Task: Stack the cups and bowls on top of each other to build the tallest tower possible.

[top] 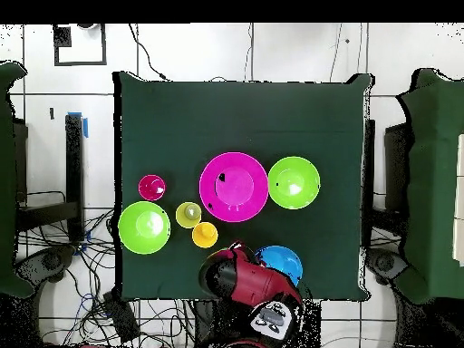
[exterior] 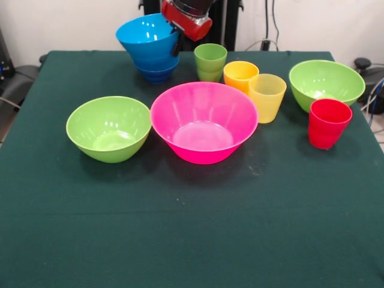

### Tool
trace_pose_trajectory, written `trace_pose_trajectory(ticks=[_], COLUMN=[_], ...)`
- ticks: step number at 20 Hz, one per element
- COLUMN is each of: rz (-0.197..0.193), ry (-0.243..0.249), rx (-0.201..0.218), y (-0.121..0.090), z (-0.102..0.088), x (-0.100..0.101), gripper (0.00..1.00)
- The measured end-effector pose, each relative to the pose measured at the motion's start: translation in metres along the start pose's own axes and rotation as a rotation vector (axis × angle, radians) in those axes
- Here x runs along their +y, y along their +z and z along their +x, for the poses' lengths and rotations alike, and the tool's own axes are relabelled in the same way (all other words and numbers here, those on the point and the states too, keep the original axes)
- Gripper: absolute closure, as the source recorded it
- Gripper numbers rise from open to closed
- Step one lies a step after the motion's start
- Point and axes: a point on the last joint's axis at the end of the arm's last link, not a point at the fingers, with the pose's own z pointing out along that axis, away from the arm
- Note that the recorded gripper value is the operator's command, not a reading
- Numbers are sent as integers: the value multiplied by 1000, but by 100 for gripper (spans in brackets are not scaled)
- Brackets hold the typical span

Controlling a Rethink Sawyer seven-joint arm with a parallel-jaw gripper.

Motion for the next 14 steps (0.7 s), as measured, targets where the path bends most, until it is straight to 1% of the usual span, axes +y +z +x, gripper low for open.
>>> trace_pose_trajectory(ticks=[14], rz=[-1], ry=[-12], rx=[-3], y=[-2], z=[3], x=[4], gripper=[100])
